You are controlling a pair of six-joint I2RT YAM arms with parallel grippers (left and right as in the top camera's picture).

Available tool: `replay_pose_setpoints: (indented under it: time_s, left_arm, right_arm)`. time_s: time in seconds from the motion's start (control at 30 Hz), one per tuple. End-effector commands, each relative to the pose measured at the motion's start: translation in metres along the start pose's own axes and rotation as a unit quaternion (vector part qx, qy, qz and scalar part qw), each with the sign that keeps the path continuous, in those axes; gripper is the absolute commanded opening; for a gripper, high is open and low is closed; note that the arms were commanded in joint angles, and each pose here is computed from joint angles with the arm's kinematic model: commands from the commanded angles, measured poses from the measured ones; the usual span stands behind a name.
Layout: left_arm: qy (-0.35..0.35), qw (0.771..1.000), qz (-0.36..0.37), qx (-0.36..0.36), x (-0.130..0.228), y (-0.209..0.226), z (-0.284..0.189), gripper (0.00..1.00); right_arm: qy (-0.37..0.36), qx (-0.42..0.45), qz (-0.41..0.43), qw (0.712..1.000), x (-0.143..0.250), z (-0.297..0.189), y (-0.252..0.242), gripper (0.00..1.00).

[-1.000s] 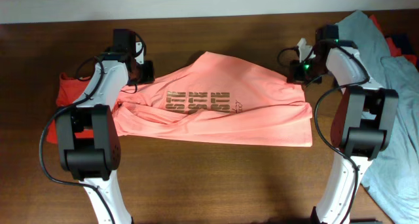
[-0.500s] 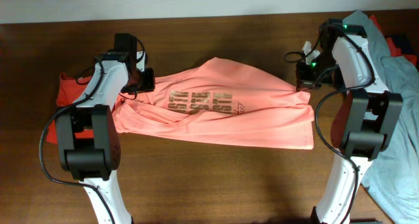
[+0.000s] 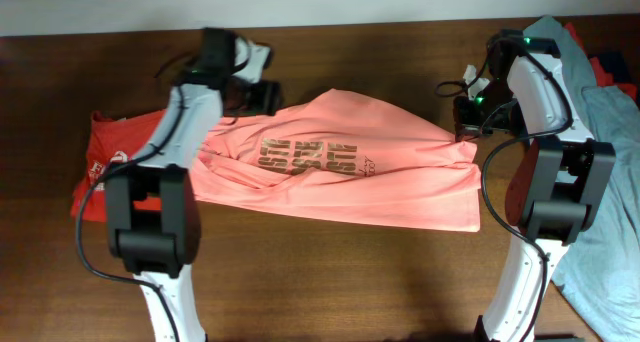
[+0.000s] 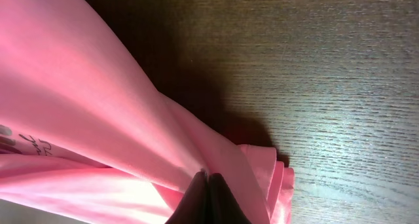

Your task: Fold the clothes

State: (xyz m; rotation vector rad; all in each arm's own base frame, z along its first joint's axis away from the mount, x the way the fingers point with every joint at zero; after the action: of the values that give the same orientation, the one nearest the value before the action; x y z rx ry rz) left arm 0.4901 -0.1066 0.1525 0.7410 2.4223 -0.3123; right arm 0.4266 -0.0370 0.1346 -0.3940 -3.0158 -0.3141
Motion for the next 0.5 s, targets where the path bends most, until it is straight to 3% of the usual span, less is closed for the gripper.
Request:
replay_pose_setpoints:
  time_s: [0.0, 0.47]
  left_arm:
    - [-0.028, 0.997, 0.074, -0.012, -0.019, -0.014, 0.009, 0.74]
    - [-0.079, 0.987, 0.133, 0.037, -0.022, -0.042, 0.076, 0.72]
  right_arm:
    - [-0.024, 0.009, -0.012, 1.000, 0.001, -0.018, 0.004, 0.04]
    - [-0.024, 0.009, -0.012, 1.000, 0.001, -0.018, 0.005, 0.04]
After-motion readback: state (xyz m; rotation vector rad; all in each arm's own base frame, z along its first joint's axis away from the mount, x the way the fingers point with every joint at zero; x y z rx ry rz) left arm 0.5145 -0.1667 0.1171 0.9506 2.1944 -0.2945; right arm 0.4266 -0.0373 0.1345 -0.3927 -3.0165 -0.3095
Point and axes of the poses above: each gripper's point midway between its finger pads, its own z axis out along the fingers, its own y axis along the line the jaws close on, x = y × z, the point moved 8 cm from there along -z, back along the fingers, and after that the axes turned 12 degrees about z, right-handed, at the moved point
